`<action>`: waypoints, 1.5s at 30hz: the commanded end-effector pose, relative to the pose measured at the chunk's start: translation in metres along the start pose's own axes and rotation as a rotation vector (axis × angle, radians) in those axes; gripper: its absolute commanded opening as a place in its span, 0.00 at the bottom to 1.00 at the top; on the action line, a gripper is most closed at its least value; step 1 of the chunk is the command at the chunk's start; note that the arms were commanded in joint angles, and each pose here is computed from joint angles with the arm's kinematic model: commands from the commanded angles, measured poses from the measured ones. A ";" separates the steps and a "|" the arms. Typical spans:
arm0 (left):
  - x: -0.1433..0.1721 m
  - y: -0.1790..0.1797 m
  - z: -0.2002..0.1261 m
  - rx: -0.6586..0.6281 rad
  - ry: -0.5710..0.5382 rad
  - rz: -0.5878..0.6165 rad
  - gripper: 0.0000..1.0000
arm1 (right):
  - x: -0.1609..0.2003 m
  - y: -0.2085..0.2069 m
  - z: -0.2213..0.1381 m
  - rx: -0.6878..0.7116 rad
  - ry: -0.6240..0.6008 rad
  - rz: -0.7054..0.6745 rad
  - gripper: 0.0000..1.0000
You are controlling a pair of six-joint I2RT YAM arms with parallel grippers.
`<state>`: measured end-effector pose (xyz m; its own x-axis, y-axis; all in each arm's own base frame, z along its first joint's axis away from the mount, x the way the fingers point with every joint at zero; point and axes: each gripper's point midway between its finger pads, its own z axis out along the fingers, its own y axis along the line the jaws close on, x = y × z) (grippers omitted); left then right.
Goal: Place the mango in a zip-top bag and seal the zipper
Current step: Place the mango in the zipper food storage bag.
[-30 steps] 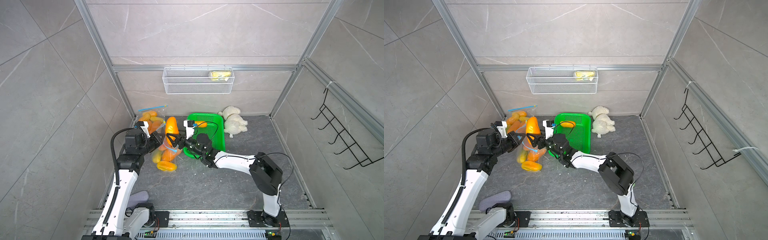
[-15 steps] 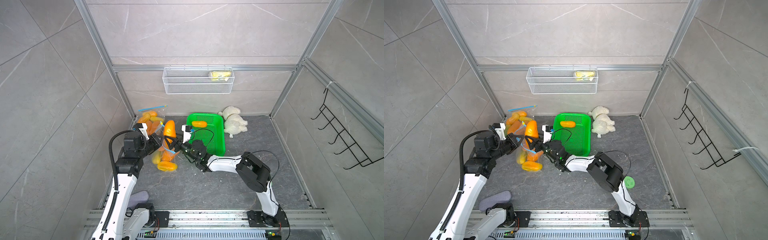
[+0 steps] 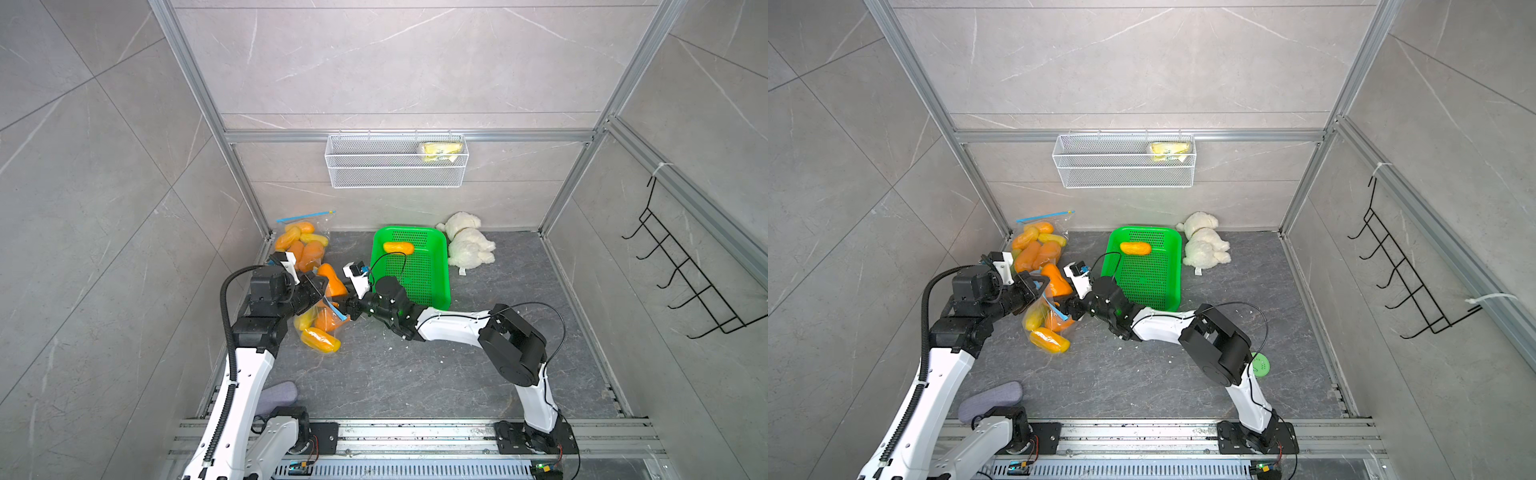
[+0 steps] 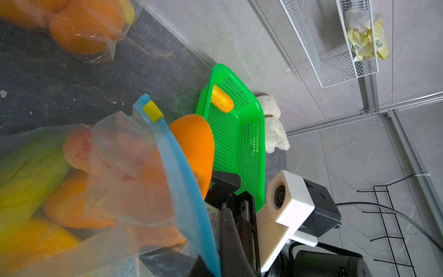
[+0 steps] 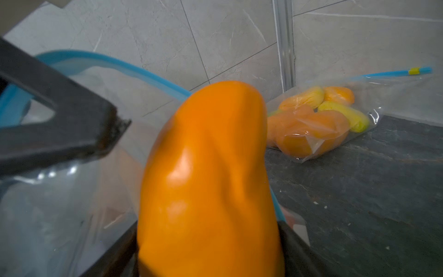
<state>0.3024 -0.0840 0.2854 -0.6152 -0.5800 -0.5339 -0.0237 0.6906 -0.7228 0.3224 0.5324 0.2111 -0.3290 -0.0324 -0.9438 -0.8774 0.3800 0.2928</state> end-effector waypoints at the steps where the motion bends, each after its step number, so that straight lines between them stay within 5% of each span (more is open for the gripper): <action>1: -0.018 -0.028 -0.016 0.084 -0.081 0.064 0.00 | 0.040 0.014 -0.002 -0.076 0.288 -0.075 0.41; 17: -0.038 -0.013 -0.026 -0.079 -0.142 0.102 0.00 | 0.017 0.034 -0.034 -0.267 0.136 -0.095 0.32; 24: -0.050 -0.029 -0.022 -0.040 -0.140 0.116 0.00 | -0.006 0.043 -0.046 -0.357 0.043 -0.118 0.31; 37: -0.049 -0.087 -0.043 0.255 -0.173 0.171 0.00 | 0.041 -0.025 -0.040 0.013 0.354 -0.181 0.41; 41: -0.045 -0.091 -0.052 0.304 -0.204 0.201 0.00 | 0.025 -0.036 -0.050 0.119 0.330 -0.169 0.50; 45: -0.043 -0.085 -0.046 0.300 -0.207 0.184 0.00 | -0.001 -0.005 -0.049 -0.013 0.188 -0.081 0.52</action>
<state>0.2967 -0.0922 0.3251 -0.5649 -0.5510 -0.6142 0.1150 0.6845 -0.7199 0.3156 0.4929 0.2344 -0.2106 -0.2387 -0.9480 -0.9331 0.3383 0.1221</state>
